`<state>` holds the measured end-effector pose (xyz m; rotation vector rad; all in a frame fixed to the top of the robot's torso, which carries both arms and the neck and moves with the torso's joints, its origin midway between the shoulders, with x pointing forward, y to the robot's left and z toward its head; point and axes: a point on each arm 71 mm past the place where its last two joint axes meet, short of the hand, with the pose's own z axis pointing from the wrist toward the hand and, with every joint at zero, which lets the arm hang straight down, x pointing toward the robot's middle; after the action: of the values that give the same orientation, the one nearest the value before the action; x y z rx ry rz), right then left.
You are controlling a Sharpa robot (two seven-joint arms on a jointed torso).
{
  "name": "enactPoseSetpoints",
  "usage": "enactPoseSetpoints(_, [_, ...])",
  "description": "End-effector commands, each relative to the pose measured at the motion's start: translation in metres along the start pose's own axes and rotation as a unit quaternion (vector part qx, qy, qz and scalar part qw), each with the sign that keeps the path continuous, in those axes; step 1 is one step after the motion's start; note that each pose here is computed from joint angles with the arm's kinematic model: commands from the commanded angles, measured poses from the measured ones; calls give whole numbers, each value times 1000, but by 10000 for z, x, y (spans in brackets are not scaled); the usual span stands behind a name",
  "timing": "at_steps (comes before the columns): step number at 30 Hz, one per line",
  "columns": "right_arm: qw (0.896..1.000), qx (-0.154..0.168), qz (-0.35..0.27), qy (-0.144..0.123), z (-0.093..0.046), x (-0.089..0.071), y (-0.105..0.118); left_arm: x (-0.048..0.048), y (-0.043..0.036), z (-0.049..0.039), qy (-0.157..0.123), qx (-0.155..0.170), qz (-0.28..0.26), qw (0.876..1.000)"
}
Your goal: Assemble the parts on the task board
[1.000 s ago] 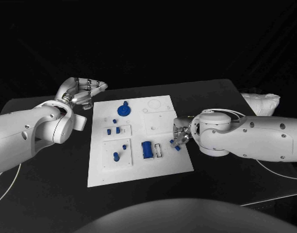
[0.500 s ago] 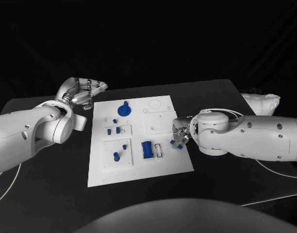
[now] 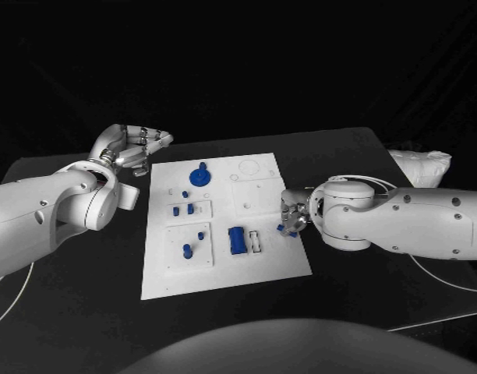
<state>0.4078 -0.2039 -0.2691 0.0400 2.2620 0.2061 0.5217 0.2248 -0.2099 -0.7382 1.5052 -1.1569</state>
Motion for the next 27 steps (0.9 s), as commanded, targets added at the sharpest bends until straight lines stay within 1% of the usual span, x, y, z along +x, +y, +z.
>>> enactPoseSetpoints(1, [996,44,70,35,5,149,-143,18,-14,2,7,3,-2,1000])
enactPoseSetpoints(3, [994,41,98,38,-11,149,-158,18,-13,3,7,3,-2,1000])
enactPoseSetpoints(7, [989,38,135,42,-30,135,-171,20,-13,5,7,3,-2,1000])
enactPoseSetpoints(17, [975,28,213,53,-55,100,-176,21,-12,9,8,2,-2,1000])
enactPoseSetpoints(27, [953,22,295,72,-72,45,-158,27,-13,13,9,2,-2,1000])
